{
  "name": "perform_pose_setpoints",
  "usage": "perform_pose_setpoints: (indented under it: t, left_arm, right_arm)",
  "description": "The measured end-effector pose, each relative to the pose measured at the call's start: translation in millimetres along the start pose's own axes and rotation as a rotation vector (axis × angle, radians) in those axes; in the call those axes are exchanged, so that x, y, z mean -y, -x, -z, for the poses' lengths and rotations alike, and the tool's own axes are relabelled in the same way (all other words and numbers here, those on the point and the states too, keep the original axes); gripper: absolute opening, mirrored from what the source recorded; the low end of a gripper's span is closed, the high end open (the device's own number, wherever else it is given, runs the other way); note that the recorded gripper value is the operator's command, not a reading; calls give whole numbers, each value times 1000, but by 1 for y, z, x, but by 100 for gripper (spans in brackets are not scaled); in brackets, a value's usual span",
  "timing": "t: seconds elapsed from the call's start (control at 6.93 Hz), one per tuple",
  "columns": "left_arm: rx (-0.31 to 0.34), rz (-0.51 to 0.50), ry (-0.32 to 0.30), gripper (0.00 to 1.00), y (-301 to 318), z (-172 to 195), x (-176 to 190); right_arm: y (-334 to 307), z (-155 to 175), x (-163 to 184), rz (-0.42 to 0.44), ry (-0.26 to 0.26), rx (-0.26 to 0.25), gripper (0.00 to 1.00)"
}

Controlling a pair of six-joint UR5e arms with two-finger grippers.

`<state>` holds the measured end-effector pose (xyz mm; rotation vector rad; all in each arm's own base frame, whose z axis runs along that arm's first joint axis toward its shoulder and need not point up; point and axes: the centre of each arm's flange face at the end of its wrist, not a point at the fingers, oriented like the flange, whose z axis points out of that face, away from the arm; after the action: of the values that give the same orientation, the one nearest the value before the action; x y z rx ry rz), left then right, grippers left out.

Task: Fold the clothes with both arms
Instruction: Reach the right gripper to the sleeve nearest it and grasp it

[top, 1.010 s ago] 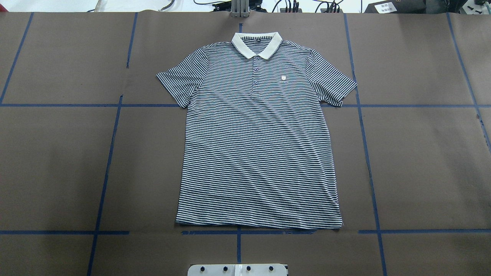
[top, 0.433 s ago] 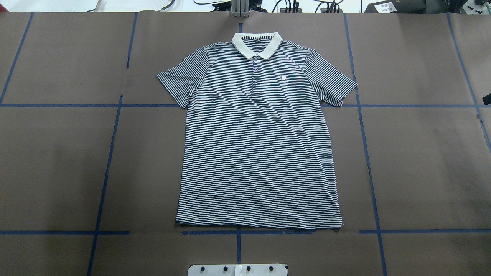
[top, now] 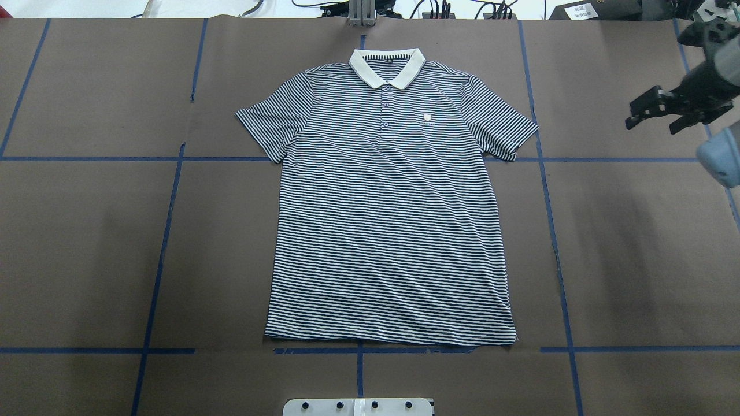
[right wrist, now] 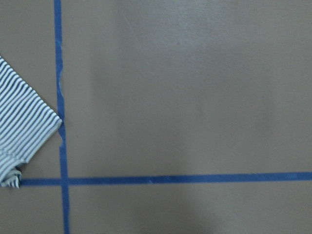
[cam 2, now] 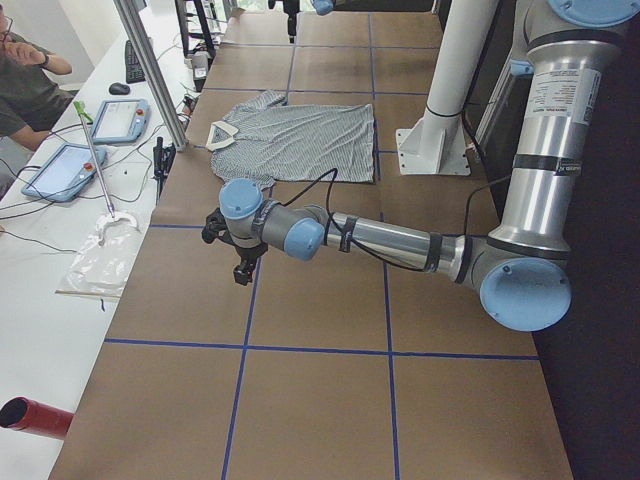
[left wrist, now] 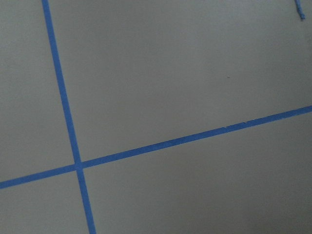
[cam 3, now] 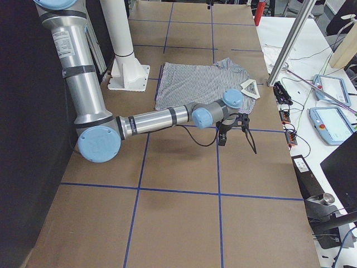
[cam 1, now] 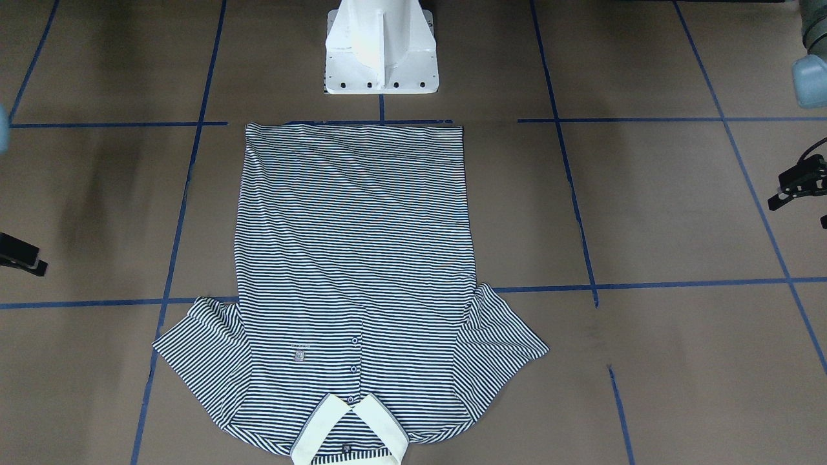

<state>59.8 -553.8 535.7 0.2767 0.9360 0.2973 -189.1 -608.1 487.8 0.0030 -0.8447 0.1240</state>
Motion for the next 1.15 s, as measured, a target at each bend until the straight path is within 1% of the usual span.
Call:
perform_pose_setpoints:
  t: [0.14, 0.29, 0.43, 0.58, 0.87, 1.15]
  left_arm:
    - [-14, -39, -19, 100, -6, -3, 3]
    - [-22, -68, -37, 100, -12, 0, 5]
    - [-25, -84, -50, 100, -17, 3, 7]
    - [-27, -92, -57, 100, -20, 6, 8]
    - [-29, -99, -64, 100, -25, 8, 10]
    - [-32, -84, -77, 100, -29, 11, 12]
  right_arm:
    - [57, -19, 15, -85, -63, -7, 100]
    - [95, -44, 20, -165, -143, 18, 97]
    - [127, -68, 19, -234, -205, 50, 96]
    - [143, -81, 17, -264, -227, 63, 92]
    - [147, -100, 12, -279, -224, 49, 92]
    - [142, -113, 11, -284, -221, 27, 91]
